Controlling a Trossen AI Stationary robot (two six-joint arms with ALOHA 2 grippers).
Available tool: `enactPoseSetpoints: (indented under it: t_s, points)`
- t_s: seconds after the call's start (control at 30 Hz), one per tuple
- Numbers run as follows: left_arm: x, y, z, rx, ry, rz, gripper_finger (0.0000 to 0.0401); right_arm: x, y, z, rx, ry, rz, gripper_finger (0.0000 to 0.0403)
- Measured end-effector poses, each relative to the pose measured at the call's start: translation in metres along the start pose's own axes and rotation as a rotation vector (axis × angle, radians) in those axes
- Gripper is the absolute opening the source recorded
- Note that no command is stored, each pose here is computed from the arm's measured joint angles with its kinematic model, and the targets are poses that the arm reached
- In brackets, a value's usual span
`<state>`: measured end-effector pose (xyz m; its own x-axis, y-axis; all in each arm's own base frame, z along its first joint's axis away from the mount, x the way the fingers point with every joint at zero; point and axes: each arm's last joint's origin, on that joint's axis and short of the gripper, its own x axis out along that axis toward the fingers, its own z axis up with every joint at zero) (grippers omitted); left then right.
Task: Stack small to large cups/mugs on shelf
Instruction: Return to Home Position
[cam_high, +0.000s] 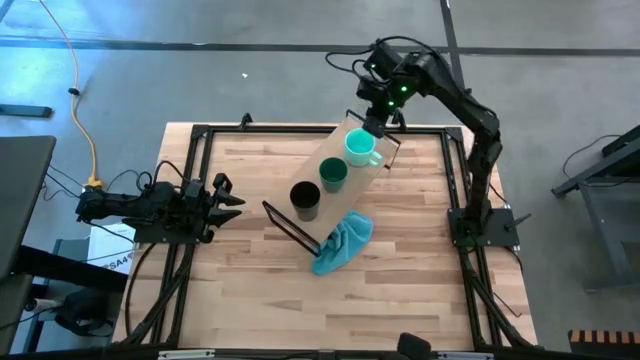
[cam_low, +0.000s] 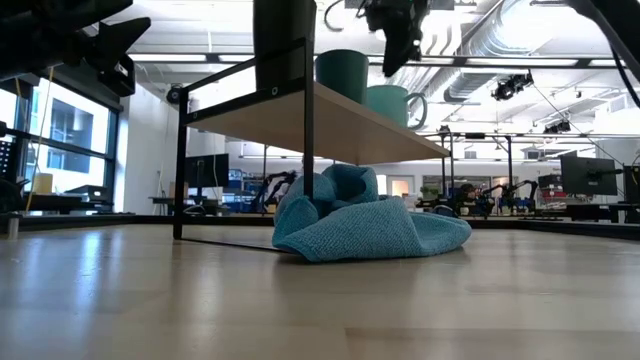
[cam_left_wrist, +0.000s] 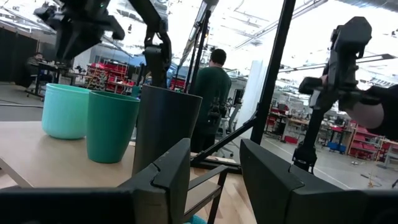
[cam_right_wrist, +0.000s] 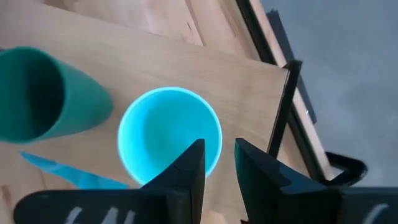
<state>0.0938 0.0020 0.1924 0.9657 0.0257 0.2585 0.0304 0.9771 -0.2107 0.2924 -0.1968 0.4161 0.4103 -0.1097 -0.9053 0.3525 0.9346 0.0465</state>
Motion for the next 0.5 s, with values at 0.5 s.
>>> enactPoseSetpoints:
  t_s: [0.5]
  points:
    - [0.0, 0.0, 0.0, 0.002, 0.001, 0.0, 0.0129, -0.087, 0.017, -0.028, -0.205, -0.294, -0.079, 0.0079]
